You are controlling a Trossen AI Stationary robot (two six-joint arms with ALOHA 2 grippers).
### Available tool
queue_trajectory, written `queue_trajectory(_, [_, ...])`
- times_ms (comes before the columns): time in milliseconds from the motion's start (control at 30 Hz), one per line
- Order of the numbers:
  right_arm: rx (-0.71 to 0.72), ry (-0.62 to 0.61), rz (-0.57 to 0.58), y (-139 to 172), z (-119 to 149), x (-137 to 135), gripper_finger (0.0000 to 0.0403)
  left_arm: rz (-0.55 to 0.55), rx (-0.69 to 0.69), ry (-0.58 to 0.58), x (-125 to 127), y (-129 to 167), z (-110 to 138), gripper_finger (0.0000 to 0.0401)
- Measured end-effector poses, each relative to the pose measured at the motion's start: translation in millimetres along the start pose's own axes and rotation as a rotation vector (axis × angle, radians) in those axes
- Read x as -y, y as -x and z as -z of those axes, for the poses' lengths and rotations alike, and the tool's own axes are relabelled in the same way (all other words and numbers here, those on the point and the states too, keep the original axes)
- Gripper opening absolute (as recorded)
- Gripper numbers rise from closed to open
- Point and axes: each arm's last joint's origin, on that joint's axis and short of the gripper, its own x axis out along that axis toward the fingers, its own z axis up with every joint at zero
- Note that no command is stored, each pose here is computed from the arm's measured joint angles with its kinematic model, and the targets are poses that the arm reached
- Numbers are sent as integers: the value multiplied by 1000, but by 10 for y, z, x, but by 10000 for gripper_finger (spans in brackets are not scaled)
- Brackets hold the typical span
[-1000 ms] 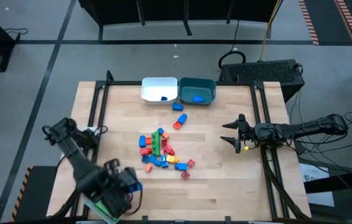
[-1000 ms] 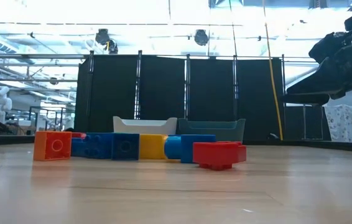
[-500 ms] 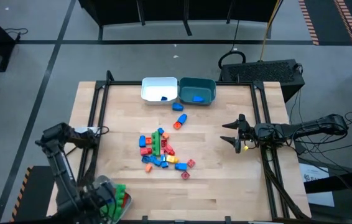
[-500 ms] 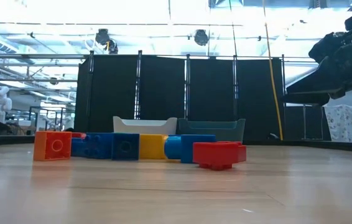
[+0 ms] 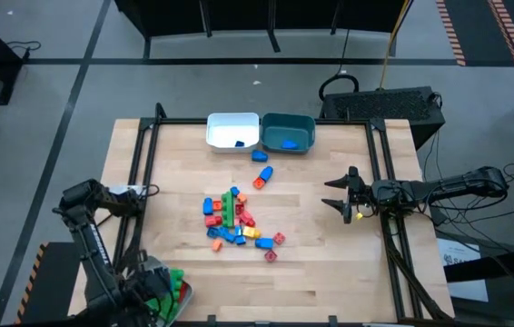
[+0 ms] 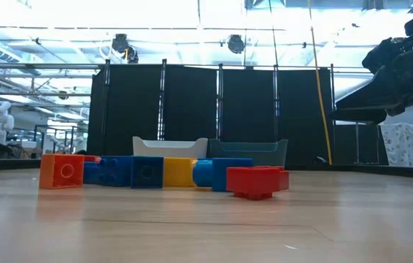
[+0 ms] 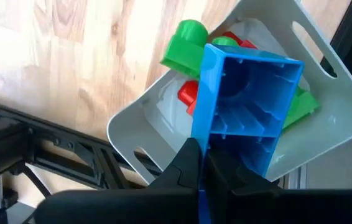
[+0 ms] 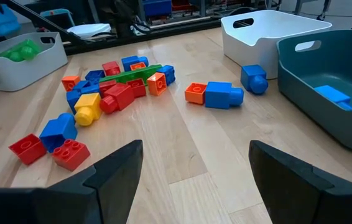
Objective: Sort blocks by size
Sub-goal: Put the blue rectangular 4 stud game piece into the gray bin, then put the blue 1 stud game piece into the blue bin
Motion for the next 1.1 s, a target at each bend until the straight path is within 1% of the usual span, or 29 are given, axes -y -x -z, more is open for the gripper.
queue_trajectory(100, [0, 0, -1, 0, 0, 0, 279, 3, -11, 26, -8, -1, -33, 11])
queue_trajectory(200, [0, 1, -1, 0, 0, 0, 279, 11, -53, 80, -20, -4, -81, 27])
queue_trajectory(333, [0, 6, -1, 0, 0, -1, 279, 15, -79, 111, -38, -8, -150, 62])
queue_trajectory(533, [0, 7, -2, 0, -1, -1, 279, 34, -160, 136, -52, -10, -198, 116])
queue_trajectory(600, [0, 7, -1, 0, -1, -1, 279, 32, -147, 133, -54, -11, -204, 127])
queue_trajectory(667, [0, 7, -2, 0, -1, -1, 279, 13, -66, 128, -68, -15, -254, 133])
queue_trajectory(767, [0, 7, -2, 0, -1, -1, 279, -50, 135, 77, -144, -23, -467, 133])
queue_trajectory(833, [0, 8, -1, 0, -1, -1, 279, -128, 279, 16, -226, -25, -659, 134])
queue_trajectory(900, [0, 8, -1, 0, -1, -1, 279, -218, 386, -13, -344, -29, -888, 134])
queue_trajectory(1000, [-1, 6, -2, 0, -1, -1, 279, -336, 470, 10, -583, -49, -1269, 134])
queue_trajectory(1067, [-1, 4, -2, 0, 0, -1, 279, -336, 474, 12, -726, -79, -1542, 134])
queue_trajectory(1100, [-1, 5, -2, 0, 0, -1, 279, -299, 469, -10, -775, -95, -1681, 134])
